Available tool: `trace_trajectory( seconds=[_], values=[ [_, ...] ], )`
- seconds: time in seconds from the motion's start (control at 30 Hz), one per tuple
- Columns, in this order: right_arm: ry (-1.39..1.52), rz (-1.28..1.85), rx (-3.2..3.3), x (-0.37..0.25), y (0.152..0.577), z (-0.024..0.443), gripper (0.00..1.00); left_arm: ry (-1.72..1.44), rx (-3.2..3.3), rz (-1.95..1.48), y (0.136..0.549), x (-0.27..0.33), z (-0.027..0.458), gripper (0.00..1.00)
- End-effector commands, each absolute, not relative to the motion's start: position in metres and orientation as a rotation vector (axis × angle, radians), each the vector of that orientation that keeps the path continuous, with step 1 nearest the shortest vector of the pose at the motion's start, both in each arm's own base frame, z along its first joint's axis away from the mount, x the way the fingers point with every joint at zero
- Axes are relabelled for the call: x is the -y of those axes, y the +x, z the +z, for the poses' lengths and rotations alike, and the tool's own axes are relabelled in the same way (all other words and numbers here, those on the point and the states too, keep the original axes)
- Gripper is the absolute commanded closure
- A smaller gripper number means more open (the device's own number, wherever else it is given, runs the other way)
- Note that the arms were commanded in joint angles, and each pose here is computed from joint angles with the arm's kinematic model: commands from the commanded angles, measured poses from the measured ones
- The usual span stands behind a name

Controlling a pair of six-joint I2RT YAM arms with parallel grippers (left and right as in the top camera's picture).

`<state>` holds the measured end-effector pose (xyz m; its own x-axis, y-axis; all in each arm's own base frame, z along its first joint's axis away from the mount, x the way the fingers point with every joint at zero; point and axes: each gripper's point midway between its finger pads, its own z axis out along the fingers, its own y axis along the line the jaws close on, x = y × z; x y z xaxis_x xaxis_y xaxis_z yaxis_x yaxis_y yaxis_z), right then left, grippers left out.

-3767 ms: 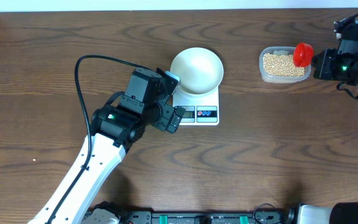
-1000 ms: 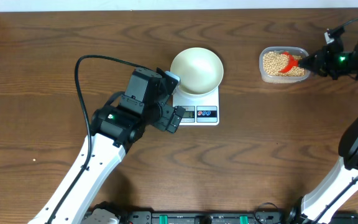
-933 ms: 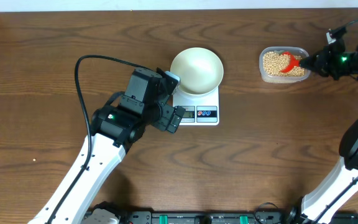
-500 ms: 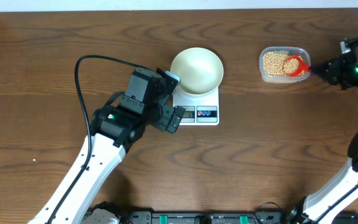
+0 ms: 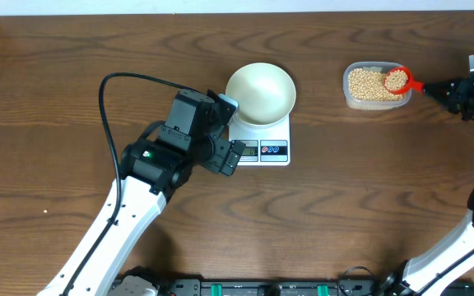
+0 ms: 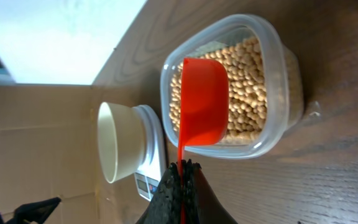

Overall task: Scoop item into bowl and weigh 50g on scale
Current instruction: 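Lift the filled red scoop out of the tub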

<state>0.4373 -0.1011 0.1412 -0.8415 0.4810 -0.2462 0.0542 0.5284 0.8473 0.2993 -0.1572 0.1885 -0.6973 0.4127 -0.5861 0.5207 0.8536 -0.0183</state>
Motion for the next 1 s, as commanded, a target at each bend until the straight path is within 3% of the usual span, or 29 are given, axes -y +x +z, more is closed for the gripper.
trace_trajectory(
  seconds=[0.0, 0.43, 0.97],
  values=[
    [0.416, 1.359, -2.213, 0.105, 0.437, 0.15, 0.99, 0.688, -2.44, -0.245, 0.298, 0.157, 0.188, 0.03],
    [0.291, 1.591, -2.009, 0.077, 0.442, 0.189, 0.99, 0.688, -2.44, -0.245, 0.298, 0.157, 0.188, 0.03],
    [-0.011, 1.682, -2.328, -0.096, 0.451, 0.185, 0.99, 0.688, -2.44, -0.245, 0.298, 0.157, 0.188, 0.03]
  ],
)
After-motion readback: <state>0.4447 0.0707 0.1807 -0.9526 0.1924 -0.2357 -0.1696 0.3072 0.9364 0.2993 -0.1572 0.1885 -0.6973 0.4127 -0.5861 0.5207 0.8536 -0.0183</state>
